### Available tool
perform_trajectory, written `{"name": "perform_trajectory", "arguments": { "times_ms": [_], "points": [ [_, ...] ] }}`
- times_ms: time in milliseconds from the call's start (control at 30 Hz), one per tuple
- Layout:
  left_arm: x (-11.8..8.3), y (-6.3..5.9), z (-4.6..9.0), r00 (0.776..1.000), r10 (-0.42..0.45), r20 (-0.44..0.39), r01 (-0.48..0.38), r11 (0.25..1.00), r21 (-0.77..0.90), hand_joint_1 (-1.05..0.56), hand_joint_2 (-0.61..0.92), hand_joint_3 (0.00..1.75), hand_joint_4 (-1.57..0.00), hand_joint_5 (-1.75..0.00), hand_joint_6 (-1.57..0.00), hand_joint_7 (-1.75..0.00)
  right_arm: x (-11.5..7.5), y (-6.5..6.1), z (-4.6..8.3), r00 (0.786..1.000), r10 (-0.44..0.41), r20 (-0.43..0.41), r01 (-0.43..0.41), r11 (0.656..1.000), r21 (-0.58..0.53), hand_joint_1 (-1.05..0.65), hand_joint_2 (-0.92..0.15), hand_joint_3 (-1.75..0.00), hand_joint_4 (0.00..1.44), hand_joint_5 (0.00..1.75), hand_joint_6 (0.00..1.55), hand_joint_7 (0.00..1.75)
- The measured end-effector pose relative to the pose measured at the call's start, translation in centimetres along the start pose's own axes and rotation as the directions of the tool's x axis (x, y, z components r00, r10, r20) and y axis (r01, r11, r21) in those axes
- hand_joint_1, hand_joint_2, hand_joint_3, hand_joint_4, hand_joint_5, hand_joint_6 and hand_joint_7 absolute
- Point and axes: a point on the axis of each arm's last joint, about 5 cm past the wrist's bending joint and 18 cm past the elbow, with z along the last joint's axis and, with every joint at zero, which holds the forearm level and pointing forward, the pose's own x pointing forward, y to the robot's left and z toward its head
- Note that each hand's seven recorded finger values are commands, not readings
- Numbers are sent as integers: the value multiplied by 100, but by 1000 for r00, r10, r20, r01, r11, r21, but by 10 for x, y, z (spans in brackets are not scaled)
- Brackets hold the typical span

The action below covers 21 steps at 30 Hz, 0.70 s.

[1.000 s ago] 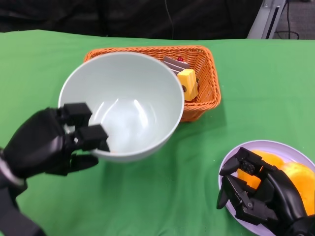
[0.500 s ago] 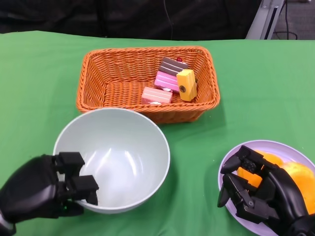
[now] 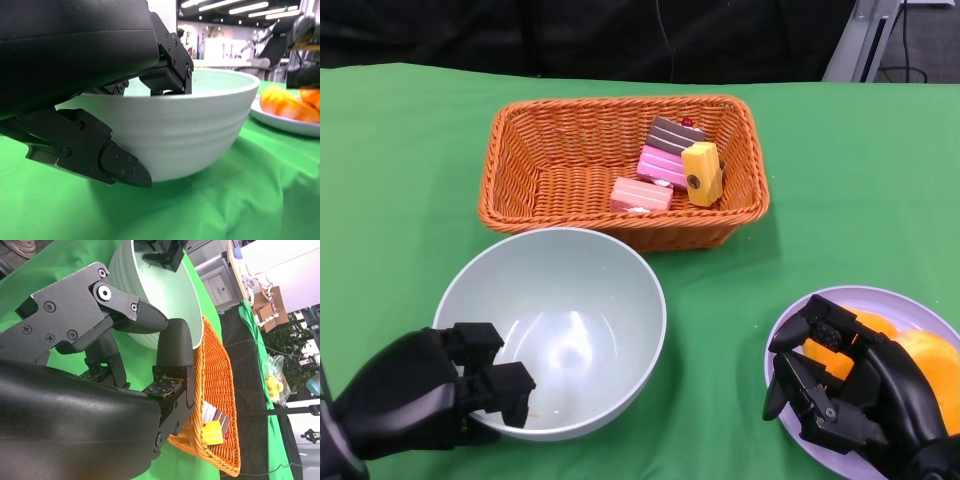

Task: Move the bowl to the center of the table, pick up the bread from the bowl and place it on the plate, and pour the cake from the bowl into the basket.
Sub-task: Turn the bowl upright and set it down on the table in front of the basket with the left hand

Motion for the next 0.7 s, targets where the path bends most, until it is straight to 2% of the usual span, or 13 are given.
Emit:
{"name": "perform_trajectory", "arguments": {
  "times_ms": [133,333,467,533,600,633,700],
  "points": [
    [5,-1,-1,1000,-8,-9,8,1000,-2,-15,92,11,-65,-169,-68,-124,0,0,0,1000,2,-1,-2,1000,3,-29,-58,-96,65,175,52,158],
    [18,-5,2,1000,10,-2,-10,1000,-20,-14,92,14,-66,-166,-69,-120,0,0,0,1000,4,-3,-4,1000,3,-28,-58,-95,66,175,53,157],
    [22,-8,4,1000,22,3,-22,999,-39,-14,92,14,-71,-153,-76,-101,0,0,0,1000,5,-4,-5,1000,4,-27,-60,-95,65,175,53,156],
    [23,-8,4,1000,20,4,-20,999,-47,-14,92,13,-72,-150,-77,-97,0,0,0,1000,10,-4,-10,1000,5,-26,-60,-95,65,175,52,156],
    [24,-6,5,1000,18,3,-18,997,-69,-19,92,11,-77,-117,-85,-70,0,0,0,1000,10,-4,-10,1000,5,-28,-59,-94,65,175,53,156],
    [25,-6,6,1000,17,4,-17,996,-83,-23,92,9,-78,-93,-87,-48,0,0,0,1000,10,-5,-10,1000,5,-28,-60,-94,65,175,52,156],
    [28,-4,6,1000,10,15,-8,995,-104,-28,92,8,-80,-69,-90,-25,0,0,0,1000,10,-5,-10,1000,4,-29,-60,-93,65,175,52,157]
  ]
}}
